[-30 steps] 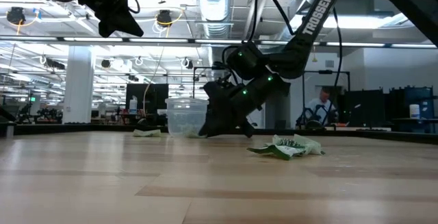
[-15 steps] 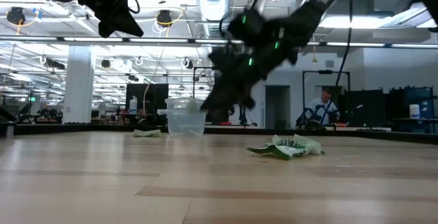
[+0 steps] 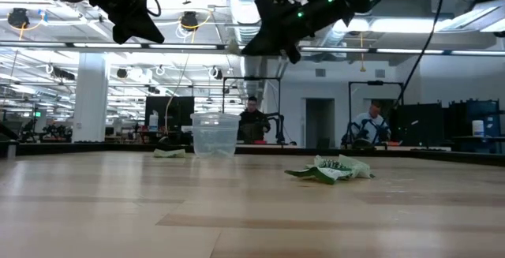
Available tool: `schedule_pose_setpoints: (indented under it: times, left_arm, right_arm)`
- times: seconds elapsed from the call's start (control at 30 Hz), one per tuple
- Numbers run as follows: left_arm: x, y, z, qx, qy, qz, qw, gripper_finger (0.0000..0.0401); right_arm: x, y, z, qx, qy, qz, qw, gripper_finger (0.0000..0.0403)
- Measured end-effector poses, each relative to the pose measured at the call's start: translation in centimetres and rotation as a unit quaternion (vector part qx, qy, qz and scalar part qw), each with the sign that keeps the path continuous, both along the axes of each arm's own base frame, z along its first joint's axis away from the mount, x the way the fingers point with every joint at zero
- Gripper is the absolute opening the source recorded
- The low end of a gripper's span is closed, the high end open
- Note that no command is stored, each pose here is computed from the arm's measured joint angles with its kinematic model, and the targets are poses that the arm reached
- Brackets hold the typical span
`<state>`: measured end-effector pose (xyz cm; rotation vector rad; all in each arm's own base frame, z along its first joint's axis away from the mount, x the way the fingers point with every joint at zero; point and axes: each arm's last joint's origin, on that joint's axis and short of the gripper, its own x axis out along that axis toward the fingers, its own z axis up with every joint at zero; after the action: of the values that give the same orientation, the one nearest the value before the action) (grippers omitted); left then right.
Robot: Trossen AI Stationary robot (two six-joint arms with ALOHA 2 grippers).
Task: Pick and place Stevia / Truvia into bins
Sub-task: Put the stevia packet into the top transparent container
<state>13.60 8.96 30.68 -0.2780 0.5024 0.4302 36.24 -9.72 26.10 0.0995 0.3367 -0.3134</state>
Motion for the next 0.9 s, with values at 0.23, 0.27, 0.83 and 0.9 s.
schedule_pose_setpoints:
  times: [0.23,0.27,0.83,0.9]
  left_arm:
    - [0.0,0.0,0.0,0.0,0.0,0.0,1.0,0.0]
    - [0.0,0.0,0.0,0.0,0.0,0.0,1.0,0.0]
    - [0.0,0.0,0.0,0.0,0.0,0.0,1.0,0.0]
    - [0.0,0.0,0.0,0.0,0.0,0.0,1.0,0.0]
  right_arm:
    - [3.3,-3.4,-2.5,0.033,0.046,0.025,0.998,0.0007]
    - [3.8,-3.7,-3.2,0.041,0.064,0.026,0.997,0.0006]
    - [5.5,-5.0,-6.8,0.073,0.117,0.06,0.989,0.0055]
    - [5.5,-5.0,-6.7,0.073,0.114,0.062,0.989,0.0061]
